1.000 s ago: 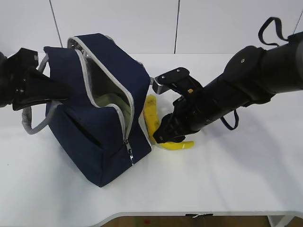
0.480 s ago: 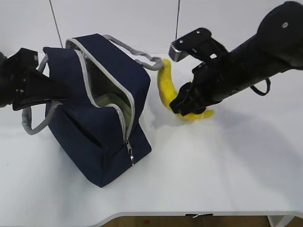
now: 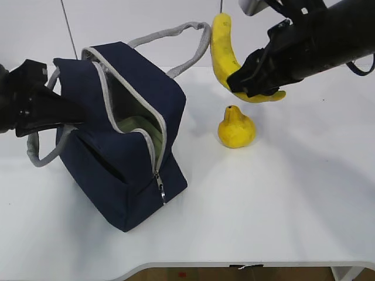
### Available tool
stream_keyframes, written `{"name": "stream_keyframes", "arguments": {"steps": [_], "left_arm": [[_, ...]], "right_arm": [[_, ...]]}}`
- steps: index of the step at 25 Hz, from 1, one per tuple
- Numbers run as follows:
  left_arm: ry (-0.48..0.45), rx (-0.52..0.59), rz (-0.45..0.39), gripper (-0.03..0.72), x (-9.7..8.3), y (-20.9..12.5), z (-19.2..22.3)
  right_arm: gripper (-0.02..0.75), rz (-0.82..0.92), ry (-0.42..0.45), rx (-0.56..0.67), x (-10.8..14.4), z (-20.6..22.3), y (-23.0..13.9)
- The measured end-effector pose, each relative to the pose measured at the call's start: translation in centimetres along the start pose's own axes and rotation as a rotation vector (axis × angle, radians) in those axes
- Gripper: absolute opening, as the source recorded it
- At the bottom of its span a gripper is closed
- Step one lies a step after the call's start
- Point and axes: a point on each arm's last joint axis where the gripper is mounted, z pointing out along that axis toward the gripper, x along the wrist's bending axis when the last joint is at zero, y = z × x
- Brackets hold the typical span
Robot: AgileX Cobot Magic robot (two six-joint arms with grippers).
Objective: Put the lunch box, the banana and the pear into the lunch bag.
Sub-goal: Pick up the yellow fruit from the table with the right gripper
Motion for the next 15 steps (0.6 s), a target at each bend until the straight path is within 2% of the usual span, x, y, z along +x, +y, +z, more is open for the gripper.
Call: {"name": "stream_keyframes", "arguments": {"steps": [8, 15], "left_arm": [[0.0, 0.0, 0.0, 0.001, 0.0, 0.0, 0.0], [0.0, 0.0, 0.0, 0.001, 0.0, 0.0, 0.0]], "right_arm": [[0.287, -0.036, -0.015, 0.021, -0.2, -0.2, -0.1], [0.287, 0.159, 0.067, -0.082, 0.2, -0.9, 1.9]]}}
